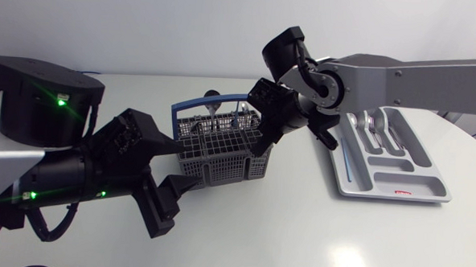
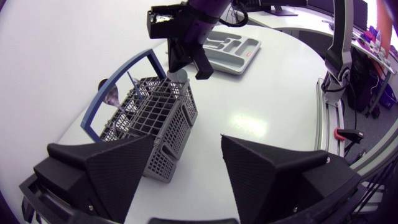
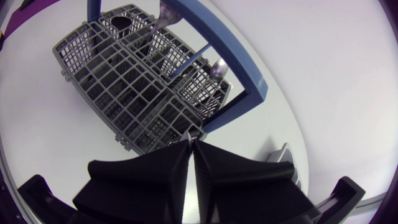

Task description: Unload the cutlery basket into the drawer organizer.

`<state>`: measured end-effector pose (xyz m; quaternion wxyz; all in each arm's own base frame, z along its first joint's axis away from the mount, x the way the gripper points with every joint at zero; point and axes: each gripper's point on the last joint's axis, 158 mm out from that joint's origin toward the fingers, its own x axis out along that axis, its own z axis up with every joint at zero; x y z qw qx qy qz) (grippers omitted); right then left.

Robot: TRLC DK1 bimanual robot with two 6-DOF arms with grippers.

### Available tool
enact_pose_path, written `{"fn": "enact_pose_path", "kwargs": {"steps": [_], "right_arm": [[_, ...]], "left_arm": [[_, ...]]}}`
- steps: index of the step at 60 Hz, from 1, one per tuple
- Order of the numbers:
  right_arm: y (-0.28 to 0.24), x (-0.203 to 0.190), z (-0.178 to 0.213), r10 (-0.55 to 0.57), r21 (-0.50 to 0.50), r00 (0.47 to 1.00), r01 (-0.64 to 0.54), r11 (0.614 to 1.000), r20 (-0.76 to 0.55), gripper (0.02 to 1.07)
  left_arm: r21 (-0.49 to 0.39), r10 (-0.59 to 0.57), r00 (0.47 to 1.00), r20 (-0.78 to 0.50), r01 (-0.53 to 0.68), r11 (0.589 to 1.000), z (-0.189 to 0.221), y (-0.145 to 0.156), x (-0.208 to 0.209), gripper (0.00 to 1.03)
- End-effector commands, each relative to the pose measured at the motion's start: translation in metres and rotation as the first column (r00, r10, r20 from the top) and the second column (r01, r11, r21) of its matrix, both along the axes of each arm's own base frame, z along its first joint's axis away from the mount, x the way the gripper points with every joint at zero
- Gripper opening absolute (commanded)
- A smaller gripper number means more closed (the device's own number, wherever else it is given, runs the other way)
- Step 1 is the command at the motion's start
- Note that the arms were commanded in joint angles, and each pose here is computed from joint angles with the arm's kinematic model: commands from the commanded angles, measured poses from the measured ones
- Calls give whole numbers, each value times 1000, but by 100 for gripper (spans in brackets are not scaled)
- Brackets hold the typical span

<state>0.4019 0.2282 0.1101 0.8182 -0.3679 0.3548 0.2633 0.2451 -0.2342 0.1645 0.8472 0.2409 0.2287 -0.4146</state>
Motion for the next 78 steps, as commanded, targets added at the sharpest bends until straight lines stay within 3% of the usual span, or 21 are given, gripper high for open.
{"fn": "enact_pose_path", "kwargs": {"steps": [1, 12, 43, 48, 51, 61, 78], "right_arm": [[7, -7, 16, 31, 13, 999, -31, 999, 31, 13], [2, -9, 19, 14, 14, 999, -14, 1000, 36, 17], [1, -17, 40, 13, 35, 997, -16, 999, 73, 16], [-6, -17, 31, -17, 22, 998, 16, 1000, 60, 37], [-8, -18, 26, -32, 16, 998, 32, 999, 48, 43], [-21, -21, 5, -118, 0, 993, 118, 993, -30, 43], [-25, -25, -17, -162, -18, 983, 161, 987, -88, 43]], "left_arm": [[-2, 18, 1000, -9, -18, 1000, -4, 3, 1, 89], [-3, 14, 1000, -8, -14, 1000, -3, 2, 0, 89], [-1, 10, 1000, -10, -10, 1000, -3, -1, 1, 89], [2, 11, 1000, -12, -10, 1000, -5, -1, 2, 89], [0, 14, 1000, -9, -14, 1000, -3, -1, 3, 89], [2, 12, 1000, -12, -12, 1000, -4, -2, 4, 89], [3, 13, 1000, -15, -13, 1000, -6, -2, 4, 89]]}}
